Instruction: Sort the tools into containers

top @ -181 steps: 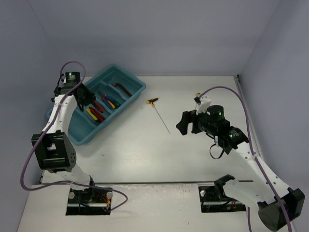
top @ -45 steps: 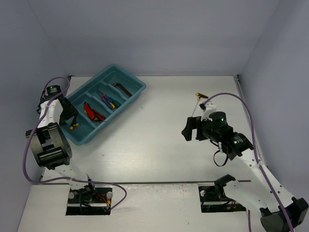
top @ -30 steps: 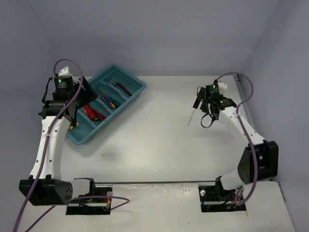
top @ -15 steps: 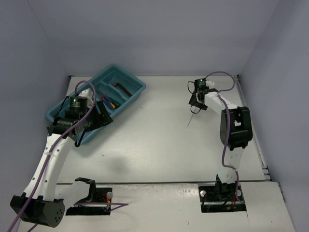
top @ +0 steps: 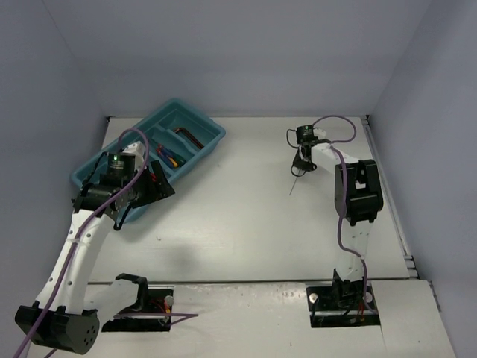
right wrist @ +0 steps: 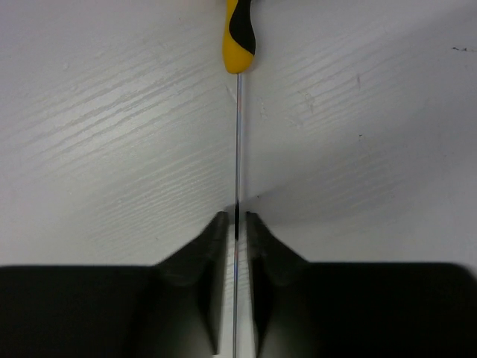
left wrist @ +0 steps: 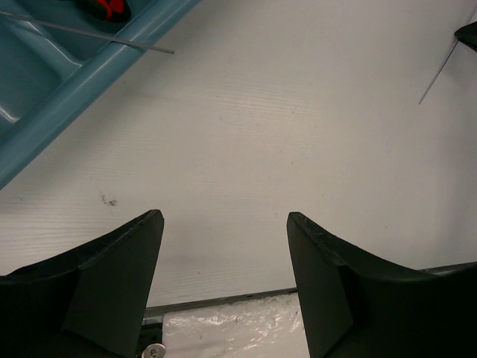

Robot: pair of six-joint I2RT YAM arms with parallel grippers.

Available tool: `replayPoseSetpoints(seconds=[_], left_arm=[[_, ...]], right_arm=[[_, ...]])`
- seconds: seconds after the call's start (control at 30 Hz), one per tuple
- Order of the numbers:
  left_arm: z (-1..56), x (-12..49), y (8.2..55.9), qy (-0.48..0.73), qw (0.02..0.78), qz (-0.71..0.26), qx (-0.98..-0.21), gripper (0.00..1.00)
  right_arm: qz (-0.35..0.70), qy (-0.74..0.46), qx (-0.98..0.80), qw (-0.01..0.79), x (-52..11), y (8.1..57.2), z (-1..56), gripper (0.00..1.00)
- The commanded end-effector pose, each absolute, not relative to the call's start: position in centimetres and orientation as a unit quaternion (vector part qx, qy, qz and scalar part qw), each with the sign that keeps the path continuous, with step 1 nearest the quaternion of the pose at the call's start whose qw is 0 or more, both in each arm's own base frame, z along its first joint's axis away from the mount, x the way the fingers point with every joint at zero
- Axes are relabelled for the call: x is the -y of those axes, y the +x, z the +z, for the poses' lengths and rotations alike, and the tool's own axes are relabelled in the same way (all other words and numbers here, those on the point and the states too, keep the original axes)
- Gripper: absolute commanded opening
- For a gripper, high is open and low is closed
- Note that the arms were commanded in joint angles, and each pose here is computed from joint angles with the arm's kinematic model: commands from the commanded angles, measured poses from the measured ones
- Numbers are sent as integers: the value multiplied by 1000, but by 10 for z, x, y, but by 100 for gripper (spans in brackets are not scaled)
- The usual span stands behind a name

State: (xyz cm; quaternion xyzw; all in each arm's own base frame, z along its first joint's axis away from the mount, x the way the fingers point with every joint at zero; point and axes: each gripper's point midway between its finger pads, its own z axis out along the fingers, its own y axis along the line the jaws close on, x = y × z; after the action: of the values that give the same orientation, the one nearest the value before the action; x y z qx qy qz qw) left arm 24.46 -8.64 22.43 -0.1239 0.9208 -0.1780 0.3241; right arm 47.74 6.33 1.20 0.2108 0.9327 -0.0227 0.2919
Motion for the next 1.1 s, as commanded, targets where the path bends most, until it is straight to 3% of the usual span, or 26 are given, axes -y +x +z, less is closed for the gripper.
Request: replayPoseSetpoints(seconds=[0.0, 0.13, 0.37, 1.07], left_arm=[[237, 91, 248, -111, 340, -192, -914, 64], [239, 94, 250, -109, 337, -199, -914, 64], [253, 127, 266, -92, 336, -235, -907, 64], [302, 319, 347, -69, 372, -445, -812, 64]], right_arm=[[-46, 217, -933, 282, -52, 469, -1, 1], [-47, 194, -940, 278, -55, 458, 2, 0], [-18, 97, -933, 345, -89, 442, 69, 0], [254, -102, -828, 490, -190, 317, 206, 0]])
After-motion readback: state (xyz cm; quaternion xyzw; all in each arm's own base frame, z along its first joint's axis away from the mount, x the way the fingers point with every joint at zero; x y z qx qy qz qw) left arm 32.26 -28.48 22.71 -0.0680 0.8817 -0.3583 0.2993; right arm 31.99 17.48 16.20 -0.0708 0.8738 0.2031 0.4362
